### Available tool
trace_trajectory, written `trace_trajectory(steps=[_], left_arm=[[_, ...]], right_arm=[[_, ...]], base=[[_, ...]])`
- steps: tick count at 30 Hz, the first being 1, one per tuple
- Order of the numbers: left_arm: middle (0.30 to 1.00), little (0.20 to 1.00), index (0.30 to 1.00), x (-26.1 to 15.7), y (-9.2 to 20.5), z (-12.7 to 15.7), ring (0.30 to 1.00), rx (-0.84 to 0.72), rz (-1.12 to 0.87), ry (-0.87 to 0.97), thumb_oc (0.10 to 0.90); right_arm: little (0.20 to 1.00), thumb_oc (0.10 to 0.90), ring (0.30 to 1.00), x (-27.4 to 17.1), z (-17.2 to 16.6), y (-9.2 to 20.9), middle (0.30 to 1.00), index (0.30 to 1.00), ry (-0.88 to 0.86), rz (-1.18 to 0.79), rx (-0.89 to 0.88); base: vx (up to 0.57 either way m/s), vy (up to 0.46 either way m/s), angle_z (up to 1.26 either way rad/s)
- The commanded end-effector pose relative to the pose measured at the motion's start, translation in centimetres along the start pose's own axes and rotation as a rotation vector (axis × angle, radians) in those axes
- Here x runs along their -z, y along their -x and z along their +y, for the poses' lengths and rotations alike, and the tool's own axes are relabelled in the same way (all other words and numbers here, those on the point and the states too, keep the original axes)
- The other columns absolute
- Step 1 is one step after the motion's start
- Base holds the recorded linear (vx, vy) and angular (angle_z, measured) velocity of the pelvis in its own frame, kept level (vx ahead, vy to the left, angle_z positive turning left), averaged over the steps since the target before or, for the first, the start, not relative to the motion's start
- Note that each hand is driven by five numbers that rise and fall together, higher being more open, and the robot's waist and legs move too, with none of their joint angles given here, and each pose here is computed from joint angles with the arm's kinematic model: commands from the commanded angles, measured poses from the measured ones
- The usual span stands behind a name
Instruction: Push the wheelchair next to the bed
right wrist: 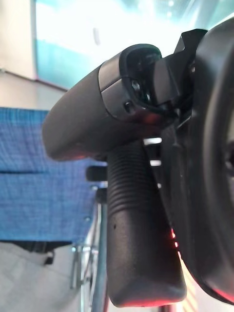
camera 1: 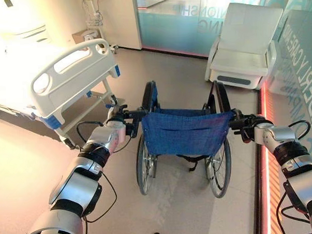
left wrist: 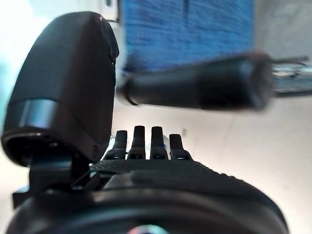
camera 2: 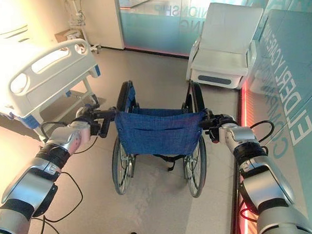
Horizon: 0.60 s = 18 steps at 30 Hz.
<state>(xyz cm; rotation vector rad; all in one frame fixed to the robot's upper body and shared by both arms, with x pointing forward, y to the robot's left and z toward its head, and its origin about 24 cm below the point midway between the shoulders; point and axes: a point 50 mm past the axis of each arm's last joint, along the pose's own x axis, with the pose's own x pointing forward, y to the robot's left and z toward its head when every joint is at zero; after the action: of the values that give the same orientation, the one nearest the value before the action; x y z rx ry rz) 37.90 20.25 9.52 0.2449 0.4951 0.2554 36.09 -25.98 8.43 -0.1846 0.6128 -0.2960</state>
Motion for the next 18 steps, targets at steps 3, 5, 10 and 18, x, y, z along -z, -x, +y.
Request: trace_trajectory(steps=[3, 5, 10, 18], left_arm=[[0.900, 0.900, 0.900, -4.2, 0.1, 1.9, 0.900, -0.050, -0.116, -0.078, 0.800], [0.900, 0.900, 0.900, -3.7, 0.0, 1.5, 0.900, 0.000, -0.084, -0.093, 0.800], [0.900, 0.900, 0.900, -2.6, -0.1, 0.3, 0.900, 0.123, -0.040, -0.139, 0.800], [0.900, 0.900, 0.900, -2.8, 0.1, -0.8, 0.900, 0.183, -0.077, -0.107, 0.800]], right_arm=[[0.300, 0.400, 0.300, -5.5, 5.6, 2.2, 0.300, 0.300, -0.059, -0.229, -0.298], [0.300, 0.400, 0.300, -5.4, 5.7, 2.2, 0.300, 0.300, -0.058, -0.228, -0.298], [0.300, 0.400, 0.300, -5.3, 6.2, 2.3, 0.300, 0.300, -0.057, -0.226, -0.302], [0.300, 0.400, 0.300, -4.8, 6.7, 2.2, 0.300, 0.300, -0.043, -0.205, -0.324]], base=[[0.00, 0.000, 0.00], [0.00, 0.000, 0.00], [0.00, 0.000, 0.00], [0.03, 0.001, -0.02]])
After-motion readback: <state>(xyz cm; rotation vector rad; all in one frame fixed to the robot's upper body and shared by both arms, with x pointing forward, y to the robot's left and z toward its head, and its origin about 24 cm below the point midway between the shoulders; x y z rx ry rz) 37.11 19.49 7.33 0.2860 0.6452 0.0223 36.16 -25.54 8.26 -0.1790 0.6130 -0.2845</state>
